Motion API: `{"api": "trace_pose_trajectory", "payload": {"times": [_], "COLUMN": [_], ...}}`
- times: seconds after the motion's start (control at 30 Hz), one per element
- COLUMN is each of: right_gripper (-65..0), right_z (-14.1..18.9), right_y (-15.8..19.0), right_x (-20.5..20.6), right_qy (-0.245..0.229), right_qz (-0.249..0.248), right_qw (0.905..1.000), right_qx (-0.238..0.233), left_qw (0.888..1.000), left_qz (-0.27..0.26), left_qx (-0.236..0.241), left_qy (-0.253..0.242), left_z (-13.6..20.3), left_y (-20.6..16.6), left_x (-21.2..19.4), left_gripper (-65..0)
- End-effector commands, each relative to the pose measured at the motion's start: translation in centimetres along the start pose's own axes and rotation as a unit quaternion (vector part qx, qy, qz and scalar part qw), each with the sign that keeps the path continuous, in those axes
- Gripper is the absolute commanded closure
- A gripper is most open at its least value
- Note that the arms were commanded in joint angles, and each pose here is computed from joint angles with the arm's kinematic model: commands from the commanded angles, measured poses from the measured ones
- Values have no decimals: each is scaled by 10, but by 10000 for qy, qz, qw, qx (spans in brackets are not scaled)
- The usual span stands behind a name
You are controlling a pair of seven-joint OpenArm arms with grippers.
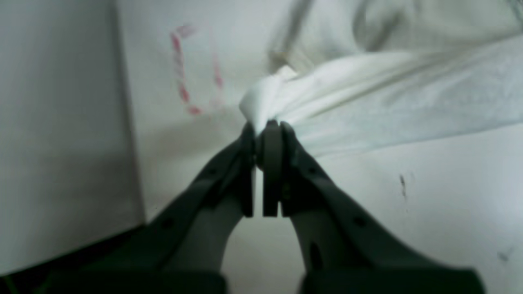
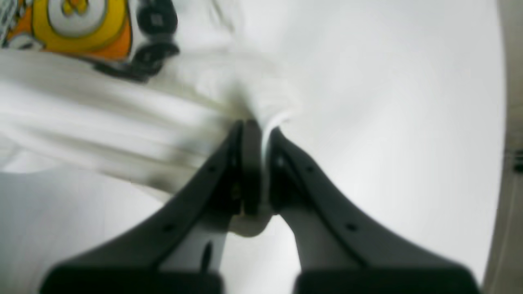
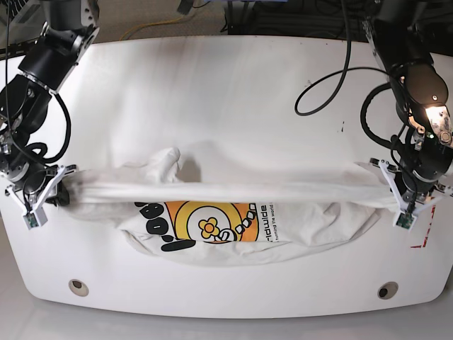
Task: Fold the T-shirt properly
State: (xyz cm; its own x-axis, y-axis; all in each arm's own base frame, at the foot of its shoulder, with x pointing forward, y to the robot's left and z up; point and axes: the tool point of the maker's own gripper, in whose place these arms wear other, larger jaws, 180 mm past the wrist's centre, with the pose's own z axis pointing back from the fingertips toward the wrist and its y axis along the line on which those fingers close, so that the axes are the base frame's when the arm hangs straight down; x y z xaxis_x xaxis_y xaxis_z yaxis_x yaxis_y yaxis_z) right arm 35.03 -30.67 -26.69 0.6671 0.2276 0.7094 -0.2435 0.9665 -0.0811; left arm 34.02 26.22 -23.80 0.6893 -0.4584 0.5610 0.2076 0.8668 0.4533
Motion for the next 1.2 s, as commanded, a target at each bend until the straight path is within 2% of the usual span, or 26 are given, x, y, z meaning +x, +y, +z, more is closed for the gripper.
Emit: {"api": "trace_pose_trajectory", "payload": {"times": [0.0, 0.17, 0.3, 0.5, 0.63, 0.7, 0.87, 1.03, 1.17], "right_gripper": [0, 0, 0, 0, 0, 0, 0, 0, 0], "right_z": [10, 15, 21, 17, 12, 8, -19, -40, -44], "right_y": [-7, 5, 17, 40, 50, 50, 51, 40, 24], "right_x": [3, -41, -76, -111, -113, -102, -82, -49, -8], "right_qy": [-182, 130, 424, 745, 709, 535, 402, 98, -246], "right_qz": [-6, -187, -288, -534, -632, -660, -851, -1120, -1055], "right_qw": [9997, 9996, 9986, 9958, 9953, 9962, 9943, 9913, 9918], "right_qx": [-139, -149, -136, 82, 190, 209, 509, 680, 676], "left_qw": [9997, 9960, 9921, 9954, 9972, 9972, 9961, 9952, 9913], "left_qz": [-97, -72, -205, -217, -122, -22, 261, 322, 405], "left_qx": [68, -174, -344, -617, -692, -741, -685, -260, 178], "left_qy": [222, 869, 1192, 708, 247, 96, -499, -888, -1241], "left_z": [1, -1, 1, 0, -2, -3, -8, -9, -6], "left_y": [-1, -21, -36, -58, -66, -71, -68, -43, -19], "left_x": [-21, -77, -111, -121, -106, -100, -60, -19, 21], "left_gripper": [0, 0, 0, 0, 0, 0, 0, 0, 0]}}
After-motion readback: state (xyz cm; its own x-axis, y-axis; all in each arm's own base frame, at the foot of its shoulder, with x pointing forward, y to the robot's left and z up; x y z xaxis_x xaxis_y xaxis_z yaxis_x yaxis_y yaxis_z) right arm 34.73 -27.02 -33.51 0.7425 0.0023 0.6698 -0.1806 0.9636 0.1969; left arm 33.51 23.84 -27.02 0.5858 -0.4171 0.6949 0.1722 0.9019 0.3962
